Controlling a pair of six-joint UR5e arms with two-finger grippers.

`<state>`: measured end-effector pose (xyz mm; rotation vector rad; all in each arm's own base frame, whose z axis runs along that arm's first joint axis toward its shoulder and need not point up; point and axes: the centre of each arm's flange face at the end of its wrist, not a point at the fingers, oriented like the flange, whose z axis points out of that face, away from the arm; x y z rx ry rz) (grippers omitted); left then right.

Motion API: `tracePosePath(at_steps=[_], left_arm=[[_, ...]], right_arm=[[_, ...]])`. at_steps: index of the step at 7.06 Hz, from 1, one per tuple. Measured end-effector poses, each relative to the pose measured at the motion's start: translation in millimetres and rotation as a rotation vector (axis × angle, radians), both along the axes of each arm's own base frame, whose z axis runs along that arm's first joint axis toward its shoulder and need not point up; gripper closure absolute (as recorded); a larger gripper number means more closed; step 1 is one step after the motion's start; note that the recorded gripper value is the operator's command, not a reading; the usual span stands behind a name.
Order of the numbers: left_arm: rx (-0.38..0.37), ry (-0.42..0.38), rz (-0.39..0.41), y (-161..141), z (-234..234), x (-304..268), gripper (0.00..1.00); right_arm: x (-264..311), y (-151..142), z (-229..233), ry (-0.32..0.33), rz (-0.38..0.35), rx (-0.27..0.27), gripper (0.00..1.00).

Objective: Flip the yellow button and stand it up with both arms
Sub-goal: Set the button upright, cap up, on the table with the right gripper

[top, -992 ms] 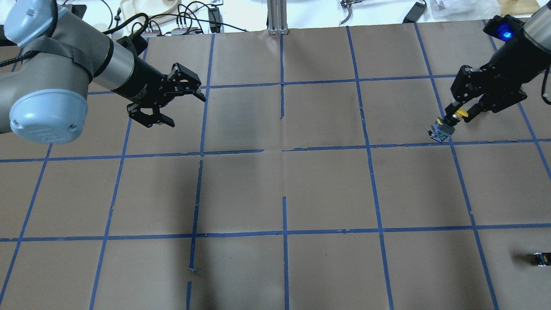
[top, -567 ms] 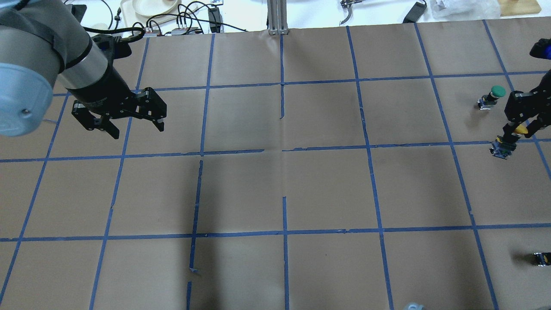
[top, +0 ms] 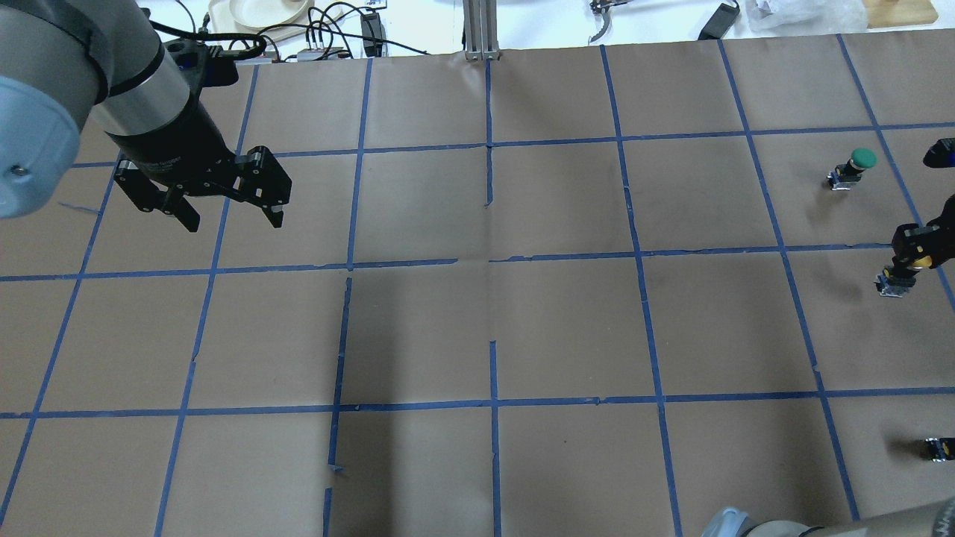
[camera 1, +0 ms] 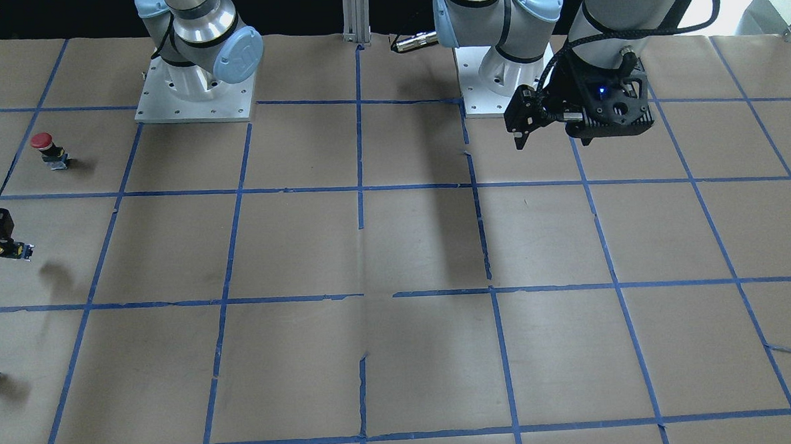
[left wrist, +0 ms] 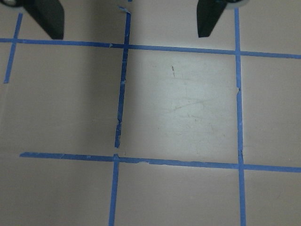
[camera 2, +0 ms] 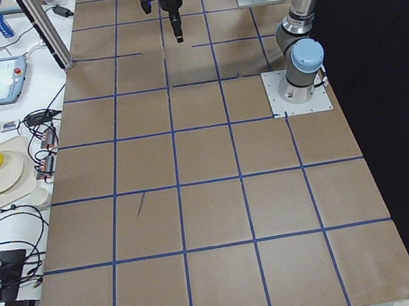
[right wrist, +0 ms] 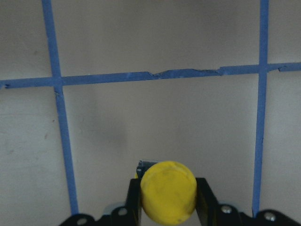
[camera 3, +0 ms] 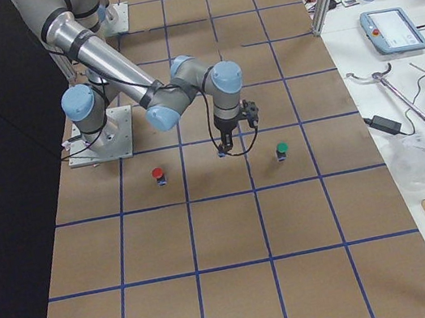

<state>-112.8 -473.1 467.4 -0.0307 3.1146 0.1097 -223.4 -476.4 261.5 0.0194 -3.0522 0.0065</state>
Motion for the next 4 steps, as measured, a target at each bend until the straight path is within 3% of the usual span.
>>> tracePosePath(at_steps=[1, 2, 3, 4], left_arm=[[0.004, 0.0, -0.006, 1, -2, -1, 0.0], [0.007, -0.001, -0.008, 2, -4, -2, 0.0], [0.003, 0.0, -0.007, 1, -2, -1, 0.0], [-0.003, 0.001, -0.005, 1, 2, -1, 0.0]], right_arm=[[-4, 8, -9, 0.007, 0.004, -0.001, 0.91], [-8, 16, -16, 0.003, -0.007, 0.008, 0.8], [-12, 22, -21, -0.003, -0.016, 0.014, 0.58], [-13, 24, -23, -0.007, -0.019, 0.014, 0.24]])
